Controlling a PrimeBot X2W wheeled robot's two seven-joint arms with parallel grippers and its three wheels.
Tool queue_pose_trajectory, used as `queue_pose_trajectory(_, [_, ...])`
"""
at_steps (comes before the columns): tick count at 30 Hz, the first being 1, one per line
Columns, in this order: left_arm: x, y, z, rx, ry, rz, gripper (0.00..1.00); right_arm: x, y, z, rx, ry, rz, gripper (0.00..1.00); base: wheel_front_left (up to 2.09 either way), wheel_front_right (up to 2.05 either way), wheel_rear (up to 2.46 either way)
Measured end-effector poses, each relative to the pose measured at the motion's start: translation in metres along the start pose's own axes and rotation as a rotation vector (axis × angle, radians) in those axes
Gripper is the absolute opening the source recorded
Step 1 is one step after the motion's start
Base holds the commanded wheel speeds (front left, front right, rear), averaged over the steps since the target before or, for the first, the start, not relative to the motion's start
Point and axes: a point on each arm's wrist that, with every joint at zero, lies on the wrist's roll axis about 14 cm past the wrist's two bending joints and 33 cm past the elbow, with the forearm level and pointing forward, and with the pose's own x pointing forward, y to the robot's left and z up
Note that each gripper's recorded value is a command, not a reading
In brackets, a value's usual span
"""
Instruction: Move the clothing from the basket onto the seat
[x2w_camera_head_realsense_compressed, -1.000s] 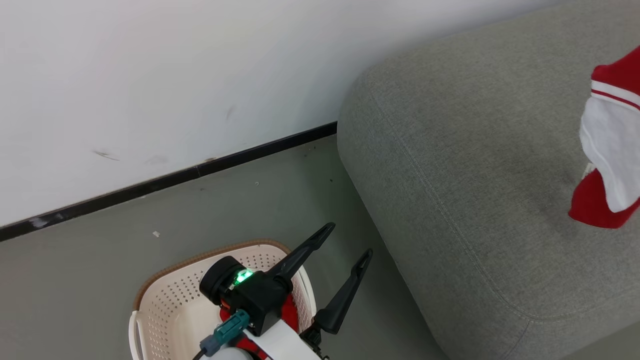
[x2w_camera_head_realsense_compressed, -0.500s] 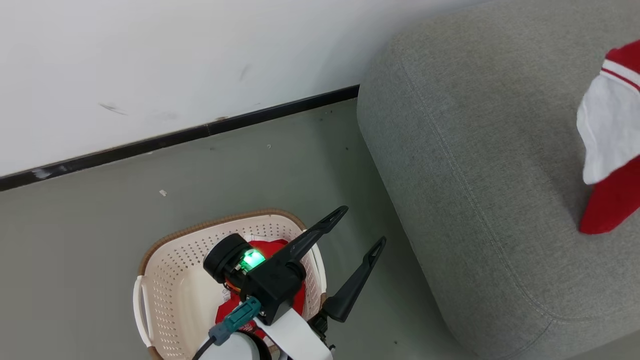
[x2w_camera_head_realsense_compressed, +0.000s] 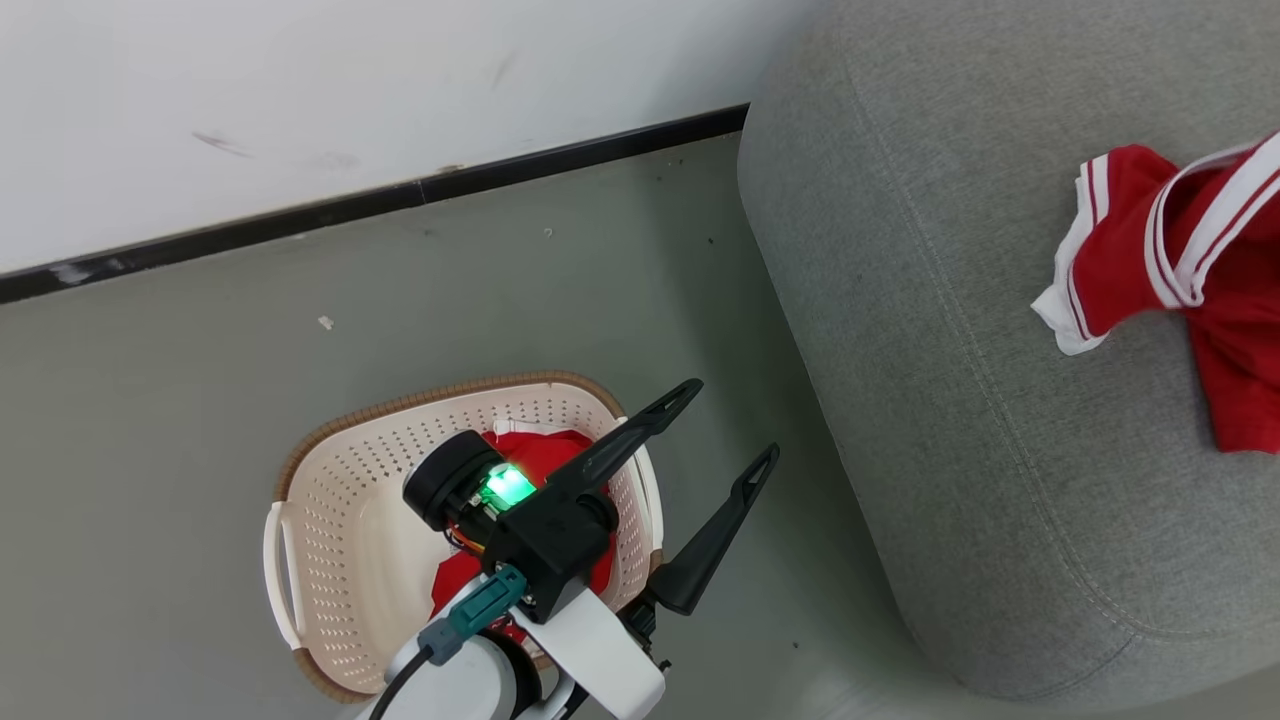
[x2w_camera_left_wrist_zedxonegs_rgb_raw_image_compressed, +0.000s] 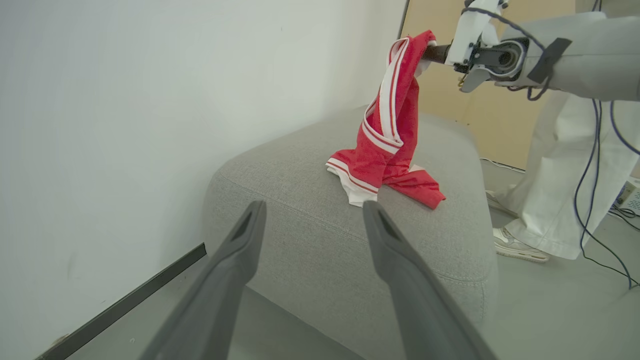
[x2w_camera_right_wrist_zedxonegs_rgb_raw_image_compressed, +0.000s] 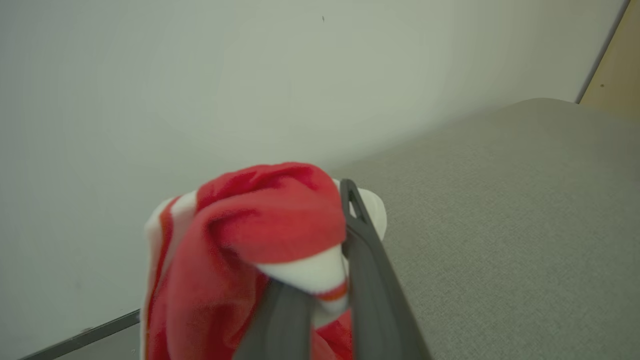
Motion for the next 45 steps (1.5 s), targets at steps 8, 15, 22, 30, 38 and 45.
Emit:
queue_pose_trajectory(8, [0.003, 0.019, -0.006, -0.011, 0.006, 0.028, 1.0, -0.018, 0.0, -0.087, -0.002, 0.196, -0.031, 0.0, 0.0, 0.0, 0.0])
queue_pose_trajectory(15, [0.004, 0.027, -0.007, -0.005, 0.002, 0.04, 1.0, -0.024, 0.008, -0.115, -0.009, 0.261, -0.02, 0.0, 0.0, 0.0, 0.0])
queue_pose_trajectory(22, [0.003, 0.035, -0.011, -0.008, 0.006, 0.054, 1.0, -0.027, 0.019, -0.13, -0.004, 0.282, 0.0, 1.0, 0.0, 0.0, 0.0])
queue_pose_trajectory(30, [0.006, 0.033, -0.014, -0.011, 0.007, 0.047, 1.0, -0.044, 0.011, -0.134, -0.005, 0.28, -0.002, 1.0, 0.0, 0.0, 0.0])
queue_pose_trajectory(38, [0.009, 0.035, -0.013, -0.006, -0.001, 0.047, 1.0, -0.063, 0.001, -0.126, -0.007, 0.251, -0.002, 1.0, 0.0, 0.0, 0.0])
queue_pose_trajectory(45, [0.008, 0.041, -0.007, 0.016, -0.019, 0.065, 1.0, -0.078, -0.005, -0.11, -0.039, 0.21, 0.026, 1.0, 0.0, 0.0, 0.0])
